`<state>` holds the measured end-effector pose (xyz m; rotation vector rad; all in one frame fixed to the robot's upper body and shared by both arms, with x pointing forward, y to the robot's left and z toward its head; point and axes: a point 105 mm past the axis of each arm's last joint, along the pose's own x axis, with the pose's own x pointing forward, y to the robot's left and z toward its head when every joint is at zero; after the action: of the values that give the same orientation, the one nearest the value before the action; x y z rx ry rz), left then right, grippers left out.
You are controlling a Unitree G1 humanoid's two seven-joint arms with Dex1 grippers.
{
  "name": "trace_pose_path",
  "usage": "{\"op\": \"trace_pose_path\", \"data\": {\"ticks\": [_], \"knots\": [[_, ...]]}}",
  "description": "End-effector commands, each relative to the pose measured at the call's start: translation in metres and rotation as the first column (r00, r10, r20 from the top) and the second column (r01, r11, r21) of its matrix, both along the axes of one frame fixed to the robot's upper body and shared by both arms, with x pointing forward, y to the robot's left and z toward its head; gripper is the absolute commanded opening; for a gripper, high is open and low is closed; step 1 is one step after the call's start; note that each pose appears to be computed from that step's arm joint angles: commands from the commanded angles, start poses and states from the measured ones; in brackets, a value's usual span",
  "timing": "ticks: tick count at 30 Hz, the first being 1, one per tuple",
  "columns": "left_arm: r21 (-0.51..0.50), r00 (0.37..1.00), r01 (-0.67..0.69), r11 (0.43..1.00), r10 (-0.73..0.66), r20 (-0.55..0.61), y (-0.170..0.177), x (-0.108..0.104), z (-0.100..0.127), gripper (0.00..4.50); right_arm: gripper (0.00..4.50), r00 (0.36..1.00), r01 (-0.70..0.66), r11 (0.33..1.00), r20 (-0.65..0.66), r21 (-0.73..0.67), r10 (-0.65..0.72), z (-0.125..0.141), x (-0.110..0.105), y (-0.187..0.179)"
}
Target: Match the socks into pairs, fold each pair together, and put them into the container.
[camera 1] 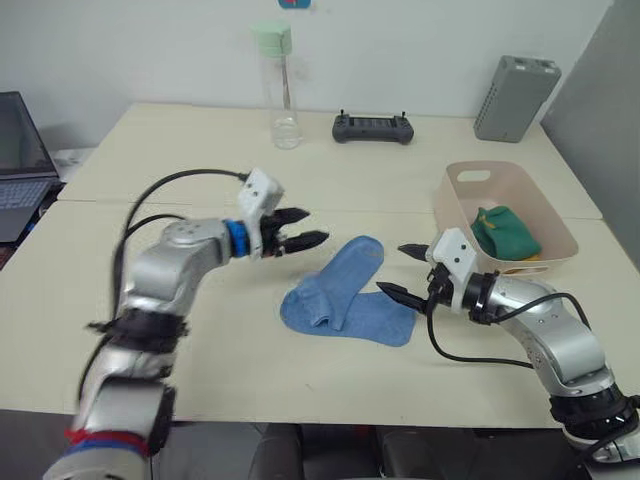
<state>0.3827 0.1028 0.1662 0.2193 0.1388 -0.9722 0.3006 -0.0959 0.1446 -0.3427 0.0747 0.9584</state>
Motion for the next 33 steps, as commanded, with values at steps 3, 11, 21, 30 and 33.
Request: {"op": "trace_pose_path", "data": {"ticks": [3,11,21,30,33], "knots": [[0.148,0.997,0.025,0.989,-0.036,0.071,-0.028,0.022,-0.034,3.55,4.29,0.998,-0.044,0.999,0.05,0.024,0.043,0.014,-0.008,0.012],[0.263,0.992,0.126,0.957,-0.122,-0.031,-0.045,0.023,-0.07,2.91,4.29,0.999,-0.018,1.0,0.047,0.023,0.017,0.013,-0.013,0.01],[0.183,0.999,0.045,0.982,-0.042,-0.02,-0.033,0.031,-0.06,0.02,4.29,0.999,-0.013,1.0,0.051,0.028,0.011,0.013,-0.011,0.011],[0.036,0.932,-0.363,0.931,0.363,0.005,0.034,0.053,-0.045,0.02,4.29,0.997,-0.051,0.999,0.053,0.006,0.051,0.009,-0.005,0.021],[-0.008,0.884,-0.468,0.884,0.468,-0.024,0.054,0.054,-0.046,0.02,4.29,0.993,-0.11,0.991,0.038,-0.074,0.113,-0.005,-0.004,0.033]]}}
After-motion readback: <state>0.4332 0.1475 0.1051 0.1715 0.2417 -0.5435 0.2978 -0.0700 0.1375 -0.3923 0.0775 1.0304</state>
